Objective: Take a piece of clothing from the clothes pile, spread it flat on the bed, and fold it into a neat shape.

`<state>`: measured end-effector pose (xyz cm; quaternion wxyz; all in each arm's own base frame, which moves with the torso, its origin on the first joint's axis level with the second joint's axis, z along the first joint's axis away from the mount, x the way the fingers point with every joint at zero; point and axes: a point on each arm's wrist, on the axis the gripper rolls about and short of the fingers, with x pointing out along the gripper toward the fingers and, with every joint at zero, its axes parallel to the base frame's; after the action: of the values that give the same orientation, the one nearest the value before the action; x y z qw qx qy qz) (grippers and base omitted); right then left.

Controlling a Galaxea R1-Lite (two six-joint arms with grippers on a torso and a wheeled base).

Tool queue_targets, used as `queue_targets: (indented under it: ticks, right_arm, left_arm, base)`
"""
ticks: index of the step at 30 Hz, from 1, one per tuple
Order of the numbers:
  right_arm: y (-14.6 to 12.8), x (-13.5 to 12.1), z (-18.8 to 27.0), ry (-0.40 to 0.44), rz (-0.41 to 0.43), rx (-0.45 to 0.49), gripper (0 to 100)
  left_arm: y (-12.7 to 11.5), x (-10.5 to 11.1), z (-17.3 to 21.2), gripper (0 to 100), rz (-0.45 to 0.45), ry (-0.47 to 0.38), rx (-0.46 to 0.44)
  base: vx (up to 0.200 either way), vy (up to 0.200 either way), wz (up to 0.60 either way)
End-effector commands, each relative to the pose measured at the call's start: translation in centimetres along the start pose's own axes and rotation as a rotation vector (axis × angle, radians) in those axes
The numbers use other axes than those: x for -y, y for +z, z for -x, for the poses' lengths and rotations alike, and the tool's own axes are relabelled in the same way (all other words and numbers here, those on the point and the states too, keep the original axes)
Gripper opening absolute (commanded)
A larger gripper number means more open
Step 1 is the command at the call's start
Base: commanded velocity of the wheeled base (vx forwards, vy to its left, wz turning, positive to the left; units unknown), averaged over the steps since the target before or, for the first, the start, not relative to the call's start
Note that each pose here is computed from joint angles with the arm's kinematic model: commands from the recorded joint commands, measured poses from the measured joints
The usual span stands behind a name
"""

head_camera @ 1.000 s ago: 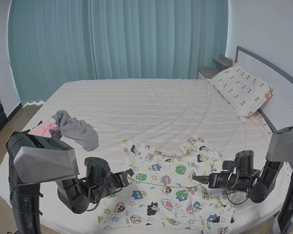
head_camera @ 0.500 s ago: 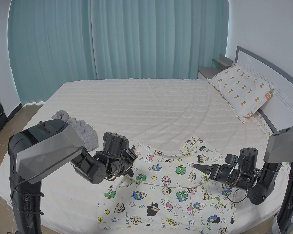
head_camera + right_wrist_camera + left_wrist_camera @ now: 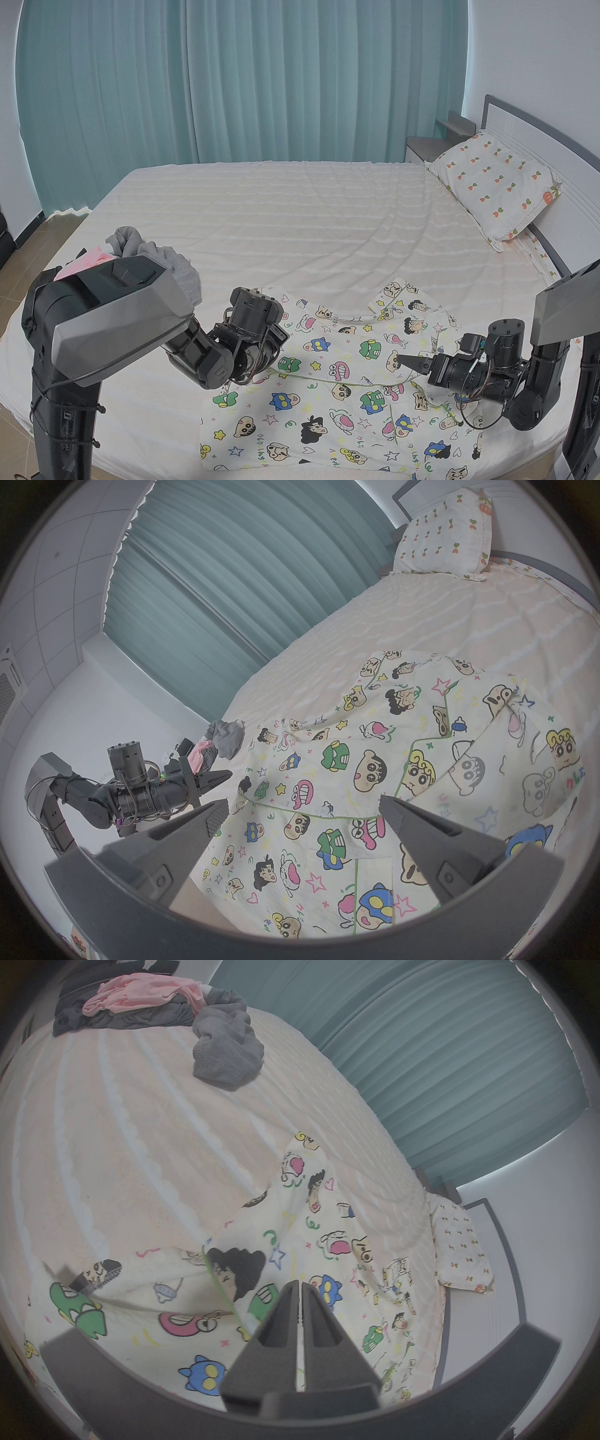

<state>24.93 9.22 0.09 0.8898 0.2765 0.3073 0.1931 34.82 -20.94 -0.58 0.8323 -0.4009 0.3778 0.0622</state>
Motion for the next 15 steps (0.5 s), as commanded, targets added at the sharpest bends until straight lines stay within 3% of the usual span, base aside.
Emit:
queue_targets:
  ticks: [1, 6, 9, 10, 15]
  right_arm:
    - [-0.11, 0.05, -0.03, 0.002, 0.002, -0.001, 100]
    - [-0.1, 0.04, 0.01, 0.001, 0.002, -0.001, 100]
    - [-0.23, -0.04, 0.04, 0.002, 0.003, -0.006, 100]
    - [-0.3, -0.09, 0.05, 0.003, 0.004, -0.009, 100]
    - [-0.37, -0.1, 0.09, 0.003, 0.006, -0.012, 100]
  left_arm:
    - [0.0, -0.45, 0.2, 0, -0.011, 0.057, -0.025]
    - [0.46, -0.75, 1.08, 0, -0.013, 0.112, -0.102]
    - [0.44, -0.79, 1.04, 0, -0.018, 0.112, -0.104]
    - [0.41, -0.83, 1.0, 100, -0.018, 0.114, -0.104]
    - [0.24, -0.78, 0.94, 100, -0.023, 0.115, -0.1]
  base:
    - [0.0, 0.0, 0.0]
    - [0.0, 0.0, 0.0]
    - [0.0, 0.0, 0.0]
    - [0.0, 0.0, 0.0]
    - [0.0, 0.0, 0.0]
